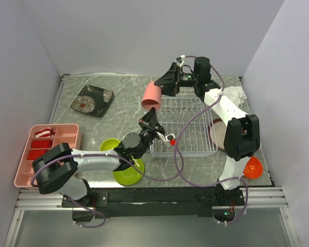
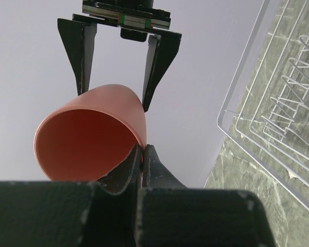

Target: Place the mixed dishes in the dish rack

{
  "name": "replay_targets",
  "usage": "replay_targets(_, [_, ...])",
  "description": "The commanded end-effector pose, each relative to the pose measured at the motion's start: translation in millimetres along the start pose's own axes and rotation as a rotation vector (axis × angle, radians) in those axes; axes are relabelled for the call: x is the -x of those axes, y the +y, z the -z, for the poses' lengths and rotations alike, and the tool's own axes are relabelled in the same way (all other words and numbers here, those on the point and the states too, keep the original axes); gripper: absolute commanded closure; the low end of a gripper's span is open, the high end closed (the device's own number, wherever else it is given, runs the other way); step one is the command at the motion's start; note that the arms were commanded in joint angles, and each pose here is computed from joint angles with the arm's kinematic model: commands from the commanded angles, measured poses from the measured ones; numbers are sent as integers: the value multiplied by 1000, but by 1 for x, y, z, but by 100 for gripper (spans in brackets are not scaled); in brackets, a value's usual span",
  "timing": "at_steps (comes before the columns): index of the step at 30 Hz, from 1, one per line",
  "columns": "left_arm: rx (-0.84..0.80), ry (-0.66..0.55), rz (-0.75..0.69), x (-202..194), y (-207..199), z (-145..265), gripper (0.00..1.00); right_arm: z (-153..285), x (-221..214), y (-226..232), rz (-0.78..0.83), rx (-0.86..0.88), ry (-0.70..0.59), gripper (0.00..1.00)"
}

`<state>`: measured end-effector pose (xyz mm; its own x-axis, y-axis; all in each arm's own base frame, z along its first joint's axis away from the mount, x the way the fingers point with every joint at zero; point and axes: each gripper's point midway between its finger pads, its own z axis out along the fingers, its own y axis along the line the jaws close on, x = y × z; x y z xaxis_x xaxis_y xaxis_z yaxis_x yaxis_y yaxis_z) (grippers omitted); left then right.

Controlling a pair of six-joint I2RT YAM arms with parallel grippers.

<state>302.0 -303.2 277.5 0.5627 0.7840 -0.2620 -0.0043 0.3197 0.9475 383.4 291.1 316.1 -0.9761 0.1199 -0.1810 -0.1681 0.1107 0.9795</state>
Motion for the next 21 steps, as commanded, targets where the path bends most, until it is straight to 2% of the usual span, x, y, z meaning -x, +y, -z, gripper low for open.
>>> replay_targets(1, [94, -54, 54, 17, 28, -7, 99, 1, 1, 19, 79, 47, 6, 32])
replay_targets(2, [99, -55, 58, 17, 29, -7, 99, 1, 1, 20, 70, 47, 6, 25])
replay_targets(4, [105, -57, 62, 18, 31, -8, 99, 0, 2, 18, 58, 43, 5, 18])
replay_targets(10, [93, -48, 65, 16, 27, -8, 99, -2, 3, 19, 54, 46, 18, 16])
replay_targets(14, [93, -54, 66, 17, 27, -9, 99, -5, -2, 18, 54, 49, 37, 28])
replay_targets(18, [94, -59, 67, 19, 26, -10, 99, -6, -2, 16, 59, 55, 43, 32])
replay_targets(21, [89, -50, 63, 17, 25, -10, 99, -7, -2, 21, 93, 72, 48, 41])
